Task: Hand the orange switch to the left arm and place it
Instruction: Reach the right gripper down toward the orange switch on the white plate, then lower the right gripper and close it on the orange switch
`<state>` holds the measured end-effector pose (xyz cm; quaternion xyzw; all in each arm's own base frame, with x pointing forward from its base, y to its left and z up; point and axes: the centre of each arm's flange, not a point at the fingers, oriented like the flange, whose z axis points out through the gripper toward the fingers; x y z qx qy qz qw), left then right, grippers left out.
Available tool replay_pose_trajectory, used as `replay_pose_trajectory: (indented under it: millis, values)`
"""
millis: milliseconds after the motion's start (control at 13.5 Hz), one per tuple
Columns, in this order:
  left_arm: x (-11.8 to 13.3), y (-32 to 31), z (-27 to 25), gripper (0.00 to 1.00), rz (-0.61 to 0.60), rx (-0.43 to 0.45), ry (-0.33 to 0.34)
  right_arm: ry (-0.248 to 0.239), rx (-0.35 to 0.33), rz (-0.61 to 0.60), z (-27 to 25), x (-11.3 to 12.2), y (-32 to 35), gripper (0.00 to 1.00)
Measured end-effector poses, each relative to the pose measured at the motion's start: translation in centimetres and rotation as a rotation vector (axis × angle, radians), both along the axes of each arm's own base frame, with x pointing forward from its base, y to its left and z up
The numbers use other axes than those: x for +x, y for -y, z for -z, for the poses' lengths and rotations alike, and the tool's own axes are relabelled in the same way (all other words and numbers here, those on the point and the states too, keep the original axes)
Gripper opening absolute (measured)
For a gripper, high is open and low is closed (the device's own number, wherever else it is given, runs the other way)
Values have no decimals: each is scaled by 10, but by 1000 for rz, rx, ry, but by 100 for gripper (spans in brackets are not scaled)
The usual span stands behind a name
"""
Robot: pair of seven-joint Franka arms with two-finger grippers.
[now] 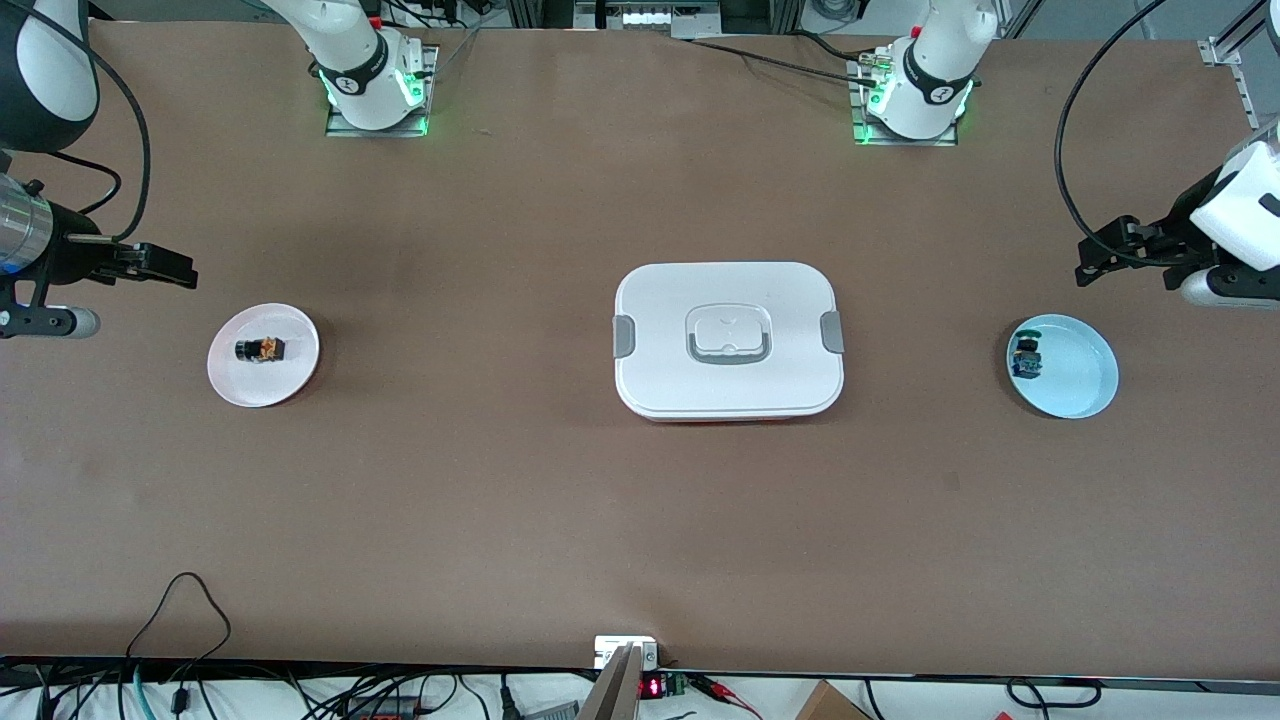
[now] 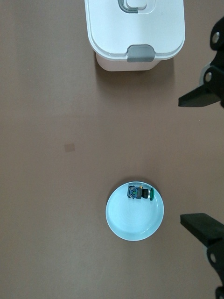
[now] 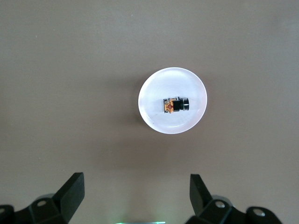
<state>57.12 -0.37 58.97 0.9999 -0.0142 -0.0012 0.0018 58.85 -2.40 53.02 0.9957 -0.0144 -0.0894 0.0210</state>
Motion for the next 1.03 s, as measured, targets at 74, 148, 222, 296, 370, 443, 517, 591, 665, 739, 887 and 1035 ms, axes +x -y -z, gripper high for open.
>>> replay_pose_trajectory:
  millis: [74, 148, 222, 296, 370, 443, 517, 591, 665, 739, 887, 1035]
  values:
    - [0, 0, 0, 100, 0, 0, 0, 2, -1, 0, 2, 2, 0, 100]
    - [0, 0, 0, 100, 0, 0, 0, 11, -2, -1, 6, 5, 0, 100]
    - [0, 0, 0, 100, 0, 0, 0, 19, -3, -2, 11, 10, 0, 100]
    - [0, 0, 0, 100, 0, 0, 0, 19, -5, -3, 18, 14, -1, 100]
    - [0, 0, 0, 100, 0, 0, 0, 18, -6, -4, 24, 17, -1, 100]
    - [0, 0, 0, 100, 0, 0, 0, 22, -8, -5, 31, 21, -1, 100]
    - [0, 0, 0, 100, 0, 0, 0, 30, -10, -7, 39, 26, -1, 100]
    - [0, 0, 0, 100, 0, 0, 0, 39, -14, -10, 51, 30, -1, 100]
    - [0, 0, 0, 100, -1, 0, 0, 46, -19, -10, 66, 33, 1, 100]
    - [0, 0, 0, 100, -3, 0, 0, 56, -25, -4, 82, 34, 8, 100]
    - [0, 0, 0, 100, -7, 4, -1, 62, -28, 26, 118, 31, 32, 100]
    - [0, 2, 1, 100, -8, 17, -1, 49, -27, 48, 152, 22, 51, 100]
